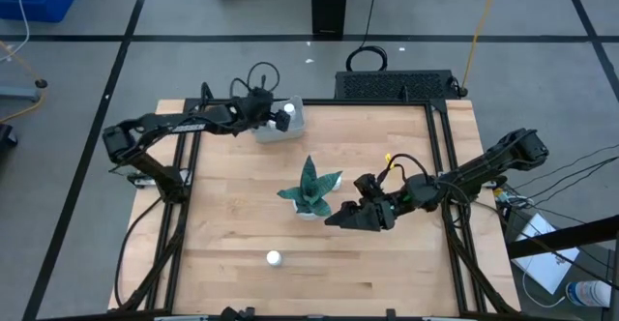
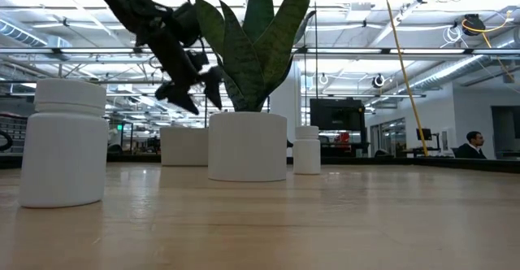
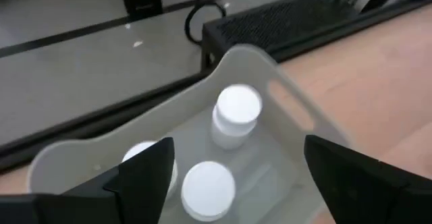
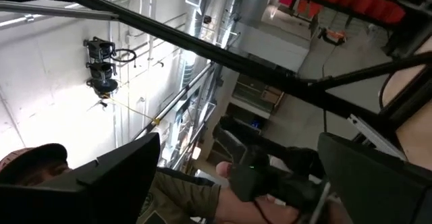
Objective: Pick and place pill bottles into a basket
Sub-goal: Put the white medicine bottle into the gray bin
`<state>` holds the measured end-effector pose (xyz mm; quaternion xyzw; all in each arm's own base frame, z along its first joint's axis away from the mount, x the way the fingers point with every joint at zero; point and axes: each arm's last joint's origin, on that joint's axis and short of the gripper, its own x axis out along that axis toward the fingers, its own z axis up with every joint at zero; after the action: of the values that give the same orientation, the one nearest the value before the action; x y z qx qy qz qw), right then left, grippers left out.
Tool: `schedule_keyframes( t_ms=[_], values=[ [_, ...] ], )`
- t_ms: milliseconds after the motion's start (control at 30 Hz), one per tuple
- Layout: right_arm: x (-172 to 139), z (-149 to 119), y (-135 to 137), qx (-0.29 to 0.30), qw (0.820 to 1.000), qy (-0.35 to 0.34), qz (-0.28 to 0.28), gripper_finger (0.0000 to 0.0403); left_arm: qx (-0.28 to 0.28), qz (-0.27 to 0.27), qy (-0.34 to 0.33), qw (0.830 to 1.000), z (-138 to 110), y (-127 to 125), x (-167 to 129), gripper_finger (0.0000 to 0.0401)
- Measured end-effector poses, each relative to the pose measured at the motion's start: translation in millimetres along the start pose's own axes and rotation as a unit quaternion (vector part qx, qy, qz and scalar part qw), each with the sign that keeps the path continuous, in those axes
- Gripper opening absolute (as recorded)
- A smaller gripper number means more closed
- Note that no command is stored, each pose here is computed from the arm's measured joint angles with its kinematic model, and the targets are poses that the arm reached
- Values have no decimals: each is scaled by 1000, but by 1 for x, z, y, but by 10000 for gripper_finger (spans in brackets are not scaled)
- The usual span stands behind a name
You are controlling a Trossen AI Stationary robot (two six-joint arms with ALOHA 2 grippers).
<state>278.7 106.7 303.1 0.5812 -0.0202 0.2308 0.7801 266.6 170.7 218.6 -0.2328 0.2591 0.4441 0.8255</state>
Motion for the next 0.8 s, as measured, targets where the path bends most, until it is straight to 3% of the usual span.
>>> schedule_keyframes(
  t_ms=[233, 433, 533, 633, 800],
  values=[
    [0, -1, 5, 34, 999, -12, 20, 393, -14, -93, -43, 995, 21, -2, -49, 343],
    [-5, -12, 20, -36, 998, -40, 25, 374, -24, -164, -95, 982, 34, -1, -99, 332],
    [-12, -25, 25, -51, 998, -22, -32, 355, -32, -182, -119, 975, 38, 3, -122, 329],
    [-25, -44, 21, -41, 989, 12, -140, 337, -36, -200, -146, 968, 40, 8, -143, 329],
    [-52, -70, 4, -29, 946, 21, -321, 319, -50, -209, -165, 963, 39, 16, -169, 332]
  ],
)
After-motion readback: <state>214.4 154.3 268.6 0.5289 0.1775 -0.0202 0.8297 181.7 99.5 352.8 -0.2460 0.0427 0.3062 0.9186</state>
